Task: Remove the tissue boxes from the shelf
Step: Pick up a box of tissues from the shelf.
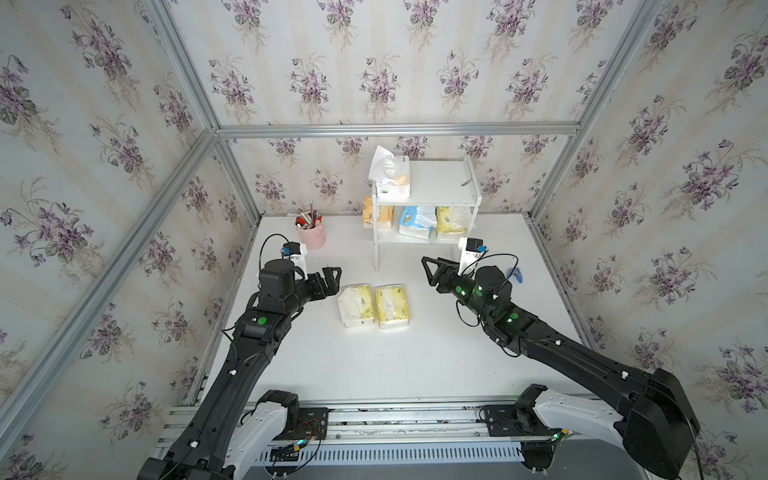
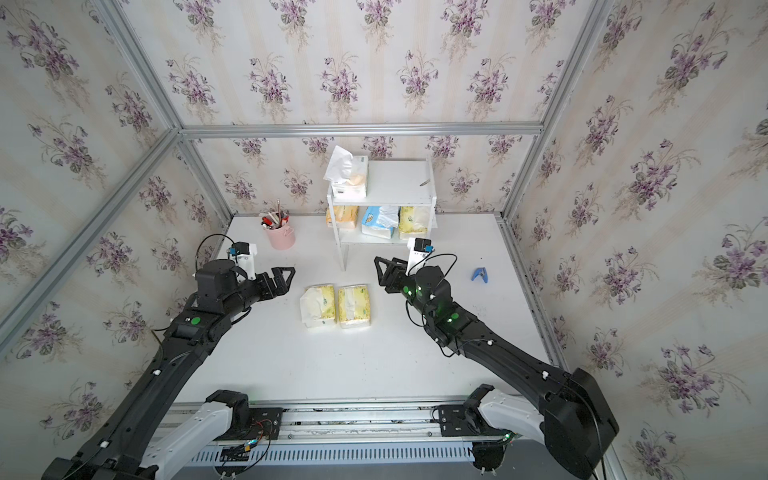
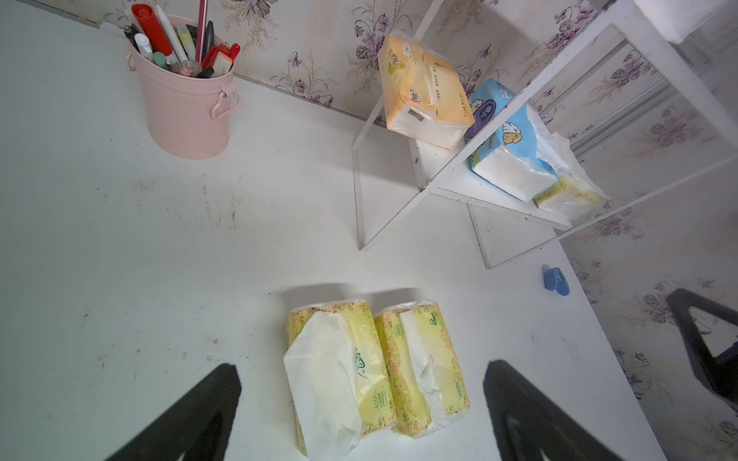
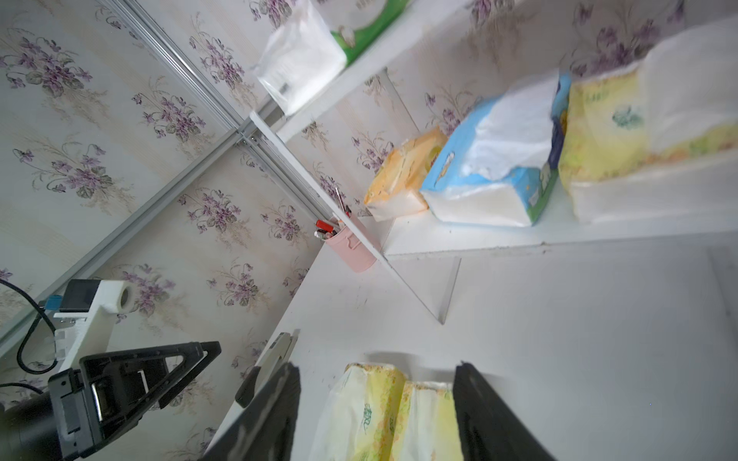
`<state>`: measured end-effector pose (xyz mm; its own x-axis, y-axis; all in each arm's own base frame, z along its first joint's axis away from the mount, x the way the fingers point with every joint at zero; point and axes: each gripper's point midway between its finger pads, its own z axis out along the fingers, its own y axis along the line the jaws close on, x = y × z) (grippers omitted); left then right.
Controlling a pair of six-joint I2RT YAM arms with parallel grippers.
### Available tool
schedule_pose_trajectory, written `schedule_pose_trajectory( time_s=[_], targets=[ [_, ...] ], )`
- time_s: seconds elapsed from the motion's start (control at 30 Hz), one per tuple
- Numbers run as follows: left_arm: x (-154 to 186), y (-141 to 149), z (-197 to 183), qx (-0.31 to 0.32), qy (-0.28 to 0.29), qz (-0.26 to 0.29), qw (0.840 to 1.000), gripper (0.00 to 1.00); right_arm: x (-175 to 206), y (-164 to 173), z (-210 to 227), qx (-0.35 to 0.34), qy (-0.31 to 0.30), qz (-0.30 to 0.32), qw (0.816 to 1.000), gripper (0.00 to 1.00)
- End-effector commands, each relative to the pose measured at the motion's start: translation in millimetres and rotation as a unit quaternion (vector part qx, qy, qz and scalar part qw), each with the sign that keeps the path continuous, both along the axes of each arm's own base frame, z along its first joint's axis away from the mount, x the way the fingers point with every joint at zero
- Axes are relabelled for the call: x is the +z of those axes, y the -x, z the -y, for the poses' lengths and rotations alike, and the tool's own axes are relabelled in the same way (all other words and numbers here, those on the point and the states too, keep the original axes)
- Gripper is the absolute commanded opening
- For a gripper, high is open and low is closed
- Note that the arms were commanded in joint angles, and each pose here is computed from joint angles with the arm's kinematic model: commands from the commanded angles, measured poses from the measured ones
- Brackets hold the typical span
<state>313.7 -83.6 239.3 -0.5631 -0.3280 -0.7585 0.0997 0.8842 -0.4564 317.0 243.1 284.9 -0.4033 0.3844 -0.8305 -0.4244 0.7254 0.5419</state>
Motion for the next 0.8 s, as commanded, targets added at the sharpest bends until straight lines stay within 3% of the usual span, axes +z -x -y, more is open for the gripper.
schedule_pose_trajectory(
  time_s=[0.0,0.2,0.27,0.47,0.77],
  targets=[
    [2,-3,4,-0.008,0.010,0.007,1.000,0.99,23,-3,4,0.005,0.082,0.048,0.995,0.71],
    [-4,-2,4,-0.007,0.012,0.002,1.000,0.99,94,-16,-12,0.048,0.105,0.114,0.987,0.87],
    [-6,-1,4,-0.007,0.013,0.000,1.000,0.99,107,-21,-20,0.062,0.114,0.128,0.983,0.99],
    [-7,0,4,-0.006,0.013,-0.003,1.000,0.99,130,-57,-26,0.053,0.085,0.131,0.986,1.00],
    [-9,4,3,-0.002,0.015,-0.007,1.000,0.99,133,-136,-9,0.017,0.031,0.051,0.998,0.99]
  ],
)
